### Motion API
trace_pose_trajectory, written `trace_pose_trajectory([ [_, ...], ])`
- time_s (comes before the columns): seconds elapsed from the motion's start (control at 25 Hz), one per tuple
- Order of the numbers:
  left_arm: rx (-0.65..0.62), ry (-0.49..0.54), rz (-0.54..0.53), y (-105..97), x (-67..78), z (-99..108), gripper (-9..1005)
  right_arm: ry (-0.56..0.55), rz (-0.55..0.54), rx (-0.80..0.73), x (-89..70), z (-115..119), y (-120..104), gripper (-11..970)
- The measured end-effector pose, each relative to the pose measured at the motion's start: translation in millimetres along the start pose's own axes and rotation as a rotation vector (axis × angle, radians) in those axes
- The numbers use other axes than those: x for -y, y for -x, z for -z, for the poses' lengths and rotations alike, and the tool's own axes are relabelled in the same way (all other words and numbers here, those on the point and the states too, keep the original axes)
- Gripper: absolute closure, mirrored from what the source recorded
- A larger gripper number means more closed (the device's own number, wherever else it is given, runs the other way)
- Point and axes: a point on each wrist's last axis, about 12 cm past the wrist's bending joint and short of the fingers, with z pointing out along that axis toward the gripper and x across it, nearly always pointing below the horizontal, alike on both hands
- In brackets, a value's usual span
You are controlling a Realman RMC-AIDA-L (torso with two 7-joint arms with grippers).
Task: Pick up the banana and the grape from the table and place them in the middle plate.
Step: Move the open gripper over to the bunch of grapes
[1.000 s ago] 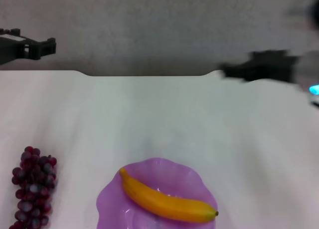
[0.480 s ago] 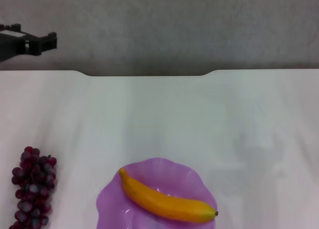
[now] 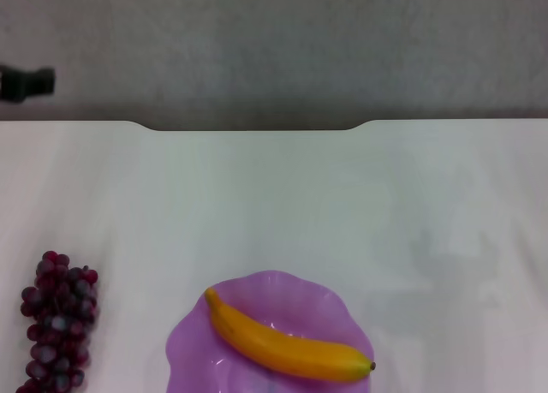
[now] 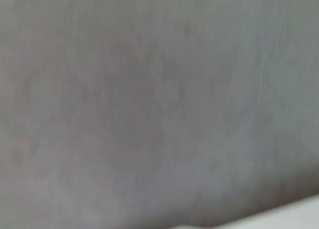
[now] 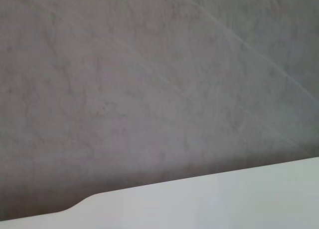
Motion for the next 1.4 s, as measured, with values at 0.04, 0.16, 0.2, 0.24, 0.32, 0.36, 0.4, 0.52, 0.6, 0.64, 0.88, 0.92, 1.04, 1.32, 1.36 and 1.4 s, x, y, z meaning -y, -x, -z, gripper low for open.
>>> trace_pose_trajectory([
  [0.04, -0.030, 0.013, -0.004, 0.5, 1.7, 2.5, 148, -0.001, 0.000, -0.001, 0.2, 0.0, -0.1, 82],
  [0.16, -0.148, 0.029, -0.011, -0.6, 9.7, 6.1, 148, -0.001, 0.001, -0.002, 0.5, 0.0, -0.2, 82],
  [0.2, -0.209, 0.016, -0.006, -2.5, 13.9, 5.1, 148, -0.001, 0.002, -0.003, 0.5, -0.1, -0.3, 82],
  [0.24, -0.235, 0.009, -0.002, -3.9, 15.4, 4.6, 148, -0.001, 0.003, -0.006, 0.3, -0.4, -0.5, 82],
  [0.32, -0.301, -0.007, 0.001, -8.1, 20.1, 3.4, 148, 0.002, 0.006, -0.013, -0.9, -1.7, -1.2, 82],
  [0.36, -0.337, -0.019, -0.003, -11.0, 24.7, 2.4, 149, 0.003, 0.007, -0.015, -1.3, -2.2, -1.5, 82],
  [0.4, -0.357, -0.027, -0.004, -12.8, 27.7, 1.3, 149, 0.005, 0.008, -0.018, -1.9, -2.6, -1.8, 82],
  [0.52, -0.434, -0.054, -0.010, -21.0, 39.4, -8.2, 149, 0.006, 0.009, -0.021, -2.4, -2.8, -2.2, 82],
  [0.6, -0.481, -0.065, -0.009, -26.8, 43.9, -16.6, 149, 0.007, 0.010, -0.022, -2.7, -2.9, -2.5, 82],
  [0.64, -0.508, -0.072, -0.011, -30.8, 46.5, -21.3, 149, 0.007, 0.011, -0.023, -2.8, -3.0, -2.5, 82],
  [0.88, -0.612, -0.090, -0.023, -42.7, 59.1, -44.4, 149, 0.011, 0.013, -0.025, -4.2, -3.8, -2.1, 82],
  [0.92, -0.623, -0.089, -0.020, -44.3, 60.2, -47.2, 150, 0.012, 0.014, -0.025, -4.8, -4.1, -1.9, 82],
  [1.04, -0.633, -0.076, 0.001, -47.6, 59.5, -52.0, 150, 0.016, 0.018, -0.031, -6.6, -5.1, -3.0, 82],
  [1.32, -0.655, -0.037, 0.066, -58.7, 44.4, -64.6, 150, 0.023, 0.023, -0.046, -8.9, -7.5, -4.1, 82],
  [1.36, -0.661, -0.026, 0.077, -60.6, 39.4, -66.5, 150, 0.025, 0.025, -0.048, -9.8, -8.3, -3.7, 82],
  [1.4, -0.666, -0.019, 0.084, -61.9, 35.8, -68.2, 150, 0.027, 0.026, -0.051, -10.4, -9.0, -3.7, 82],
])
